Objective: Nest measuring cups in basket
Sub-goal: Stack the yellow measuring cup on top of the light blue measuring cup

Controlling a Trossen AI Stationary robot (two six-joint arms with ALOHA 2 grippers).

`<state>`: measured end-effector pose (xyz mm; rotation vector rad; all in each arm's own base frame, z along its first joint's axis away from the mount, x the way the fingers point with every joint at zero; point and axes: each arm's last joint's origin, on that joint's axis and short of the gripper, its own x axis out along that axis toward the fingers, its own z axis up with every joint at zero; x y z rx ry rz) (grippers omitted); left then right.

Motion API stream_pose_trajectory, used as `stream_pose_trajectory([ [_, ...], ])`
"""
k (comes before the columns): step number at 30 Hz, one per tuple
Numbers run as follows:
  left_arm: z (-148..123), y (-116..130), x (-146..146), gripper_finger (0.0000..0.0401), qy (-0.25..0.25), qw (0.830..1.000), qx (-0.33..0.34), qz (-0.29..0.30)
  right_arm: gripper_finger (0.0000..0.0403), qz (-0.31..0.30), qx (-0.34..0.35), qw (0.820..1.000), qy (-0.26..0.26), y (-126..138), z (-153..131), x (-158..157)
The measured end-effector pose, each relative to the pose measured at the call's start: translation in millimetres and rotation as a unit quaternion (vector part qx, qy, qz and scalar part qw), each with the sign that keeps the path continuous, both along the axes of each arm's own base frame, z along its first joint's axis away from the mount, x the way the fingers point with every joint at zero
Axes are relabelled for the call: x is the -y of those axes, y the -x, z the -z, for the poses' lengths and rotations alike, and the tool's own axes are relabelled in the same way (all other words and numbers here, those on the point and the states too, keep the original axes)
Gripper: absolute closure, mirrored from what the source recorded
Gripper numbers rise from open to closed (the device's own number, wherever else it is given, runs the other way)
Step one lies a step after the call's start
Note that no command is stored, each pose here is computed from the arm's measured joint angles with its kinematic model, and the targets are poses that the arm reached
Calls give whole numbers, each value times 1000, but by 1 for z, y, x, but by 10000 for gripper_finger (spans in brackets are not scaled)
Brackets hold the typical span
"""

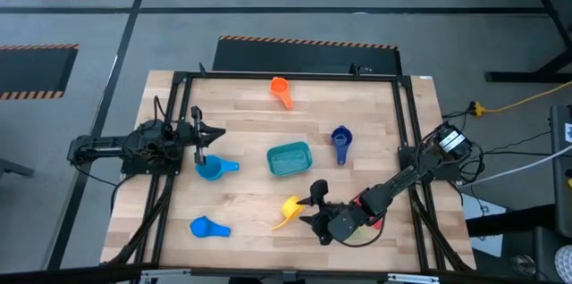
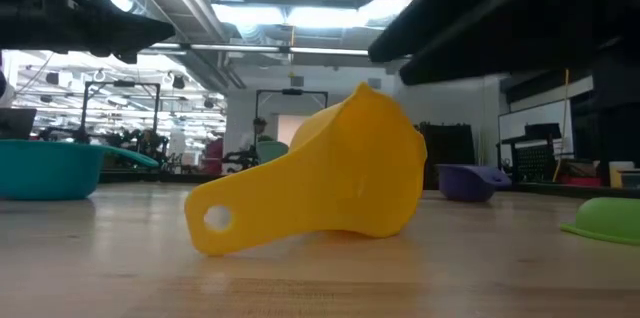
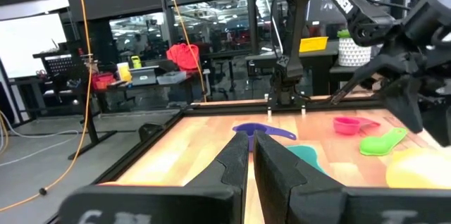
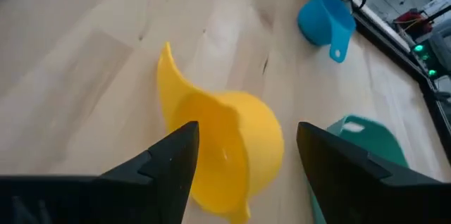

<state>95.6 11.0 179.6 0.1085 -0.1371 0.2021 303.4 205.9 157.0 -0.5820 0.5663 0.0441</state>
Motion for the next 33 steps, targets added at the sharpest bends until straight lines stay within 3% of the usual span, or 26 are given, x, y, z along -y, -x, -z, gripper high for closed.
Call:
stream_pose_trajectory([
  [13,0,0,0,385,0,1000,0,0,166,73,-3,996,48,-13,22,18],
  [20,0,0,0,385,2,1000,0,0,235,87,-13,996,-15,-21,24,30],
  [33,0,0,0,385,2,1000,0,0,365,76,-33,996,-47,-29,25,43],
])
